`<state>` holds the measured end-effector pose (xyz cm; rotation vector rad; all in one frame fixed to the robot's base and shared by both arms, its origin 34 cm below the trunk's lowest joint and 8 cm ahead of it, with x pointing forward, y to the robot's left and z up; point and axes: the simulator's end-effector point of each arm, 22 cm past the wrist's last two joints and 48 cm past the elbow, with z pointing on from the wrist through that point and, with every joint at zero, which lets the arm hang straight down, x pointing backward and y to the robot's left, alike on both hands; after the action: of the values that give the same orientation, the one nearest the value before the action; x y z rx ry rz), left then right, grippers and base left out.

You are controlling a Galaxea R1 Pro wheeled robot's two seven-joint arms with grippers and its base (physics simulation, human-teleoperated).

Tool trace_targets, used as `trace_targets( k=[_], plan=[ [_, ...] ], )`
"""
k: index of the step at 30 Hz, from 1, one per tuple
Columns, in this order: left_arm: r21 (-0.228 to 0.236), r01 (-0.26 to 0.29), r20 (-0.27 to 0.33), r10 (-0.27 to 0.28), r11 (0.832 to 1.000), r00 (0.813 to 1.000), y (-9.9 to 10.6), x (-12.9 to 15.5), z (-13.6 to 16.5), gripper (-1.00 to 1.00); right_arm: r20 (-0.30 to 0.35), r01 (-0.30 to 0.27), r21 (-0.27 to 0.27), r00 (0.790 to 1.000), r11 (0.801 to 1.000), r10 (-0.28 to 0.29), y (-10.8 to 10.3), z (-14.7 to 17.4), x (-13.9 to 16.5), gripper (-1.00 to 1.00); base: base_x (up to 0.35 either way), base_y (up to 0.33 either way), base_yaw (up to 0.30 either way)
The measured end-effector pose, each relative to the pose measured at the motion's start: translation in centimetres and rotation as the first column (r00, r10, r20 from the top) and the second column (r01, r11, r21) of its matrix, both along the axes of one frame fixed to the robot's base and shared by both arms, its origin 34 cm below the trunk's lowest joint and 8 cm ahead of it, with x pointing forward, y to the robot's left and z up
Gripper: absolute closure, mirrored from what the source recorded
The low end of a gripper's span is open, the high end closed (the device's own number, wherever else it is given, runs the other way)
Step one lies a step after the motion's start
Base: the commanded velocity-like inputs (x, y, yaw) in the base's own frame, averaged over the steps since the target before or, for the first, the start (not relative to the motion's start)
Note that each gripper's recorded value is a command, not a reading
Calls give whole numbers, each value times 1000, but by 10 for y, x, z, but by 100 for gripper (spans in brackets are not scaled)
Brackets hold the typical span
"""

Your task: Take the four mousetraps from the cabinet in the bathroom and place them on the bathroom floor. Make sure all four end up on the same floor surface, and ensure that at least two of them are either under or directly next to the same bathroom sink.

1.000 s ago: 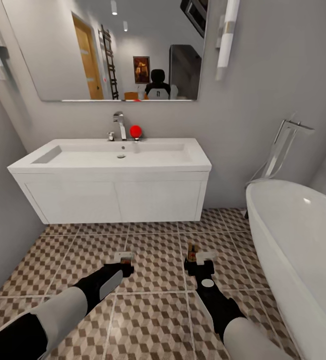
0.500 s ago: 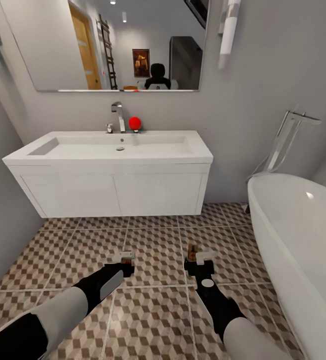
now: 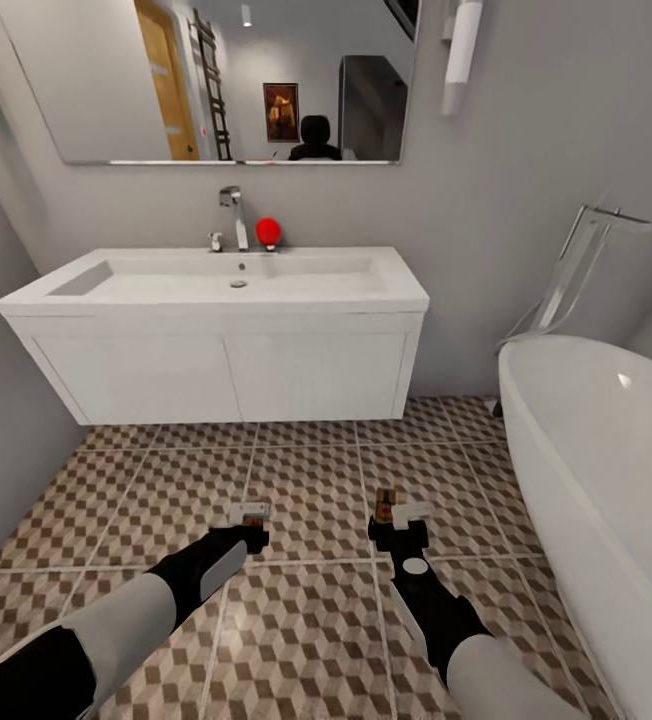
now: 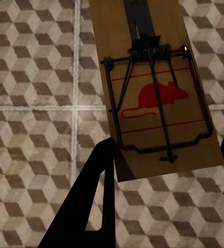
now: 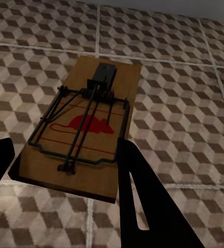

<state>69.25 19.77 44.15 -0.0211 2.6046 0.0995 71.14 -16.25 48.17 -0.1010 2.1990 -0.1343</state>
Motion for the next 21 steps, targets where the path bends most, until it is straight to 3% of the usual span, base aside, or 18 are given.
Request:
trace_targets(
  k=[5, 8, 12, 16, 21],
  plan=[
    [7, 1, 59, -1, 1000, 998, 2, 11, 5, 100, 5, -14, -10, 1000, 1000, 14, 2, 0, 1, 100, 0, 0, 0],
    [0, -1, 101, 1, 1000, 995, 0, 18, 10, 100, 39, -76, -47, 996, 996, 78, 15, 8, 6, 100, 0, 0, 0],
    [-7, 10, 85, -10, 1000, 996, -6, 18, 11, 100, 92, -112, -73, 989, 991, 118, 24, 29, 19, 100, 0, 0, 0],
    [-32, 71, 26, -70, 997, 997, -32, 25, 27, 100, 117, -108, -87, 986, 990, 117, 24, 54, 37, 100, 0, 0, 0],
    [-100, 17, 58, -11, 995, 998, -34, 69, 72, 100, 161, -125, -85, 977, 988, 138, 30, 94, 78, 100, 0, 0, 0]
  ],
)
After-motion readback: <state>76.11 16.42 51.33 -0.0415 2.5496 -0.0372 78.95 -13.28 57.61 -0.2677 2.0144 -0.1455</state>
